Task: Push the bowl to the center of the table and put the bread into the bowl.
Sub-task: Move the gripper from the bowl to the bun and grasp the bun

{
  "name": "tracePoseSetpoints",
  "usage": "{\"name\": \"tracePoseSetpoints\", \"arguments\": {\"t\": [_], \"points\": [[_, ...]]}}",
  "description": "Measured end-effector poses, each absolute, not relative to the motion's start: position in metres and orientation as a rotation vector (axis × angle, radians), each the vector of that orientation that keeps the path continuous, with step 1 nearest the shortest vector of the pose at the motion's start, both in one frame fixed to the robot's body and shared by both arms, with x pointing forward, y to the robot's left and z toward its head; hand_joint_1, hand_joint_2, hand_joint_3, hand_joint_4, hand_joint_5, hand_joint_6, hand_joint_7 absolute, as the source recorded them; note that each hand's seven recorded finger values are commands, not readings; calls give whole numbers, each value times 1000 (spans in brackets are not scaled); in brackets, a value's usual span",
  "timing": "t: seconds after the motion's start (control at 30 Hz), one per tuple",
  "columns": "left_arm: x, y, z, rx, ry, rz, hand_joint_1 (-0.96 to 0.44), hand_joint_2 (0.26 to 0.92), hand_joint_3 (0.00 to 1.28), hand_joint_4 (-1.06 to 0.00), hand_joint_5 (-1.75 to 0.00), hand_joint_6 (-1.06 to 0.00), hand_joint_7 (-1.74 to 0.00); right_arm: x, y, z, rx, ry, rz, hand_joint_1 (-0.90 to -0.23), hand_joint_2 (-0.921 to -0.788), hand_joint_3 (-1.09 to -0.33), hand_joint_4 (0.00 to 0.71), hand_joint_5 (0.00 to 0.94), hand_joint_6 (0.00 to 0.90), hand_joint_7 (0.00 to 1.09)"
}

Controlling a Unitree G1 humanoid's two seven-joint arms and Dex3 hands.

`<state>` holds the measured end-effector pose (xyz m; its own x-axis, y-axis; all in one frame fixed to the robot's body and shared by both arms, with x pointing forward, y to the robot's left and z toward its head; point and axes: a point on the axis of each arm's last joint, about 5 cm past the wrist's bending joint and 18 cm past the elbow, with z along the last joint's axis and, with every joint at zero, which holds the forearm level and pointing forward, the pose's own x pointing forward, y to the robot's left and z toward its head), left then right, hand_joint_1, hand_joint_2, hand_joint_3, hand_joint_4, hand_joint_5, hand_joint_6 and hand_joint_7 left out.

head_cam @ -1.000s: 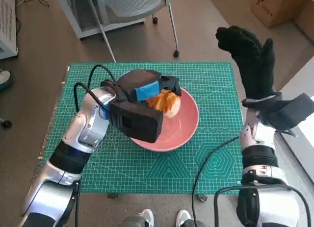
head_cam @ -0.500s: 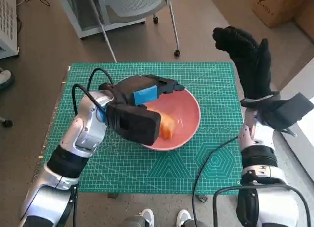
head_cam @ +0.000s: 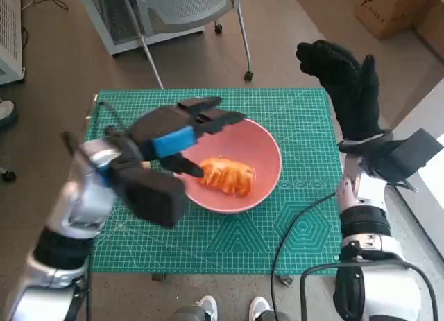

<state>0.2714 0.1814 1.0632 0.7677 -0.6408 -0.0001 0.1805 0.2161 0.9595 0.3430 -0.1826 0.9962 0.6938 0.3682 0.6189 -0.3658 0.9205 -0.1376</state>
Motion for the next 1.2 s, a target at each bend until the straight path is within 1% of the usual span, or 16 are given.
{"name": "tracePoseSetpoints", "arguments": {"t": [0.13, 0.3, 0.53, 0.73, 0.9, 1.2], "points": [[260, 200, 1070, 1237, -467, -538, -500, 762, 0, -155, -6, -322, -68, 343, -183, 996, 6, -687, 413, -653, -921, -657, 198, 0, 342, 3], [249, 219, 1075, 1259, -457, -475, -440, 735, 0, -182, -7, -362, -47, 343, -184, 995, 14, -680, 415, -653, -921, -647, 200, 2, 350, 6], [239, 237, 1075, 1283, -363, -406, -379, 724, 2, -176, -1, -361, -28, 344, -183, 995, 24, -671, 417, -659, -921, -636, 198, 1, 353, 7], [236, 247, 1073, 1287, -256, -376, -359, 727, 2, -161, 0, -349, -16, 345, -182, 995, 32, -662, 421, -657, -921, -634, 199, 2, 355, 7], [236, 250, 1071, 1286, -207, -363, -351, 727, 2, -159, 0, -343, -9, 346, -181, 997, 36, -657, 433, -653, -921, -626, 198, 1, 355, 6], [243, 249, 1058, 1289, -137, -388, -355, 731, 3, -158, 0, -345, -7, 347, -179, 999, 41, -650, 453, -653, -921, -616, 199, 1, 356, 6]]}}
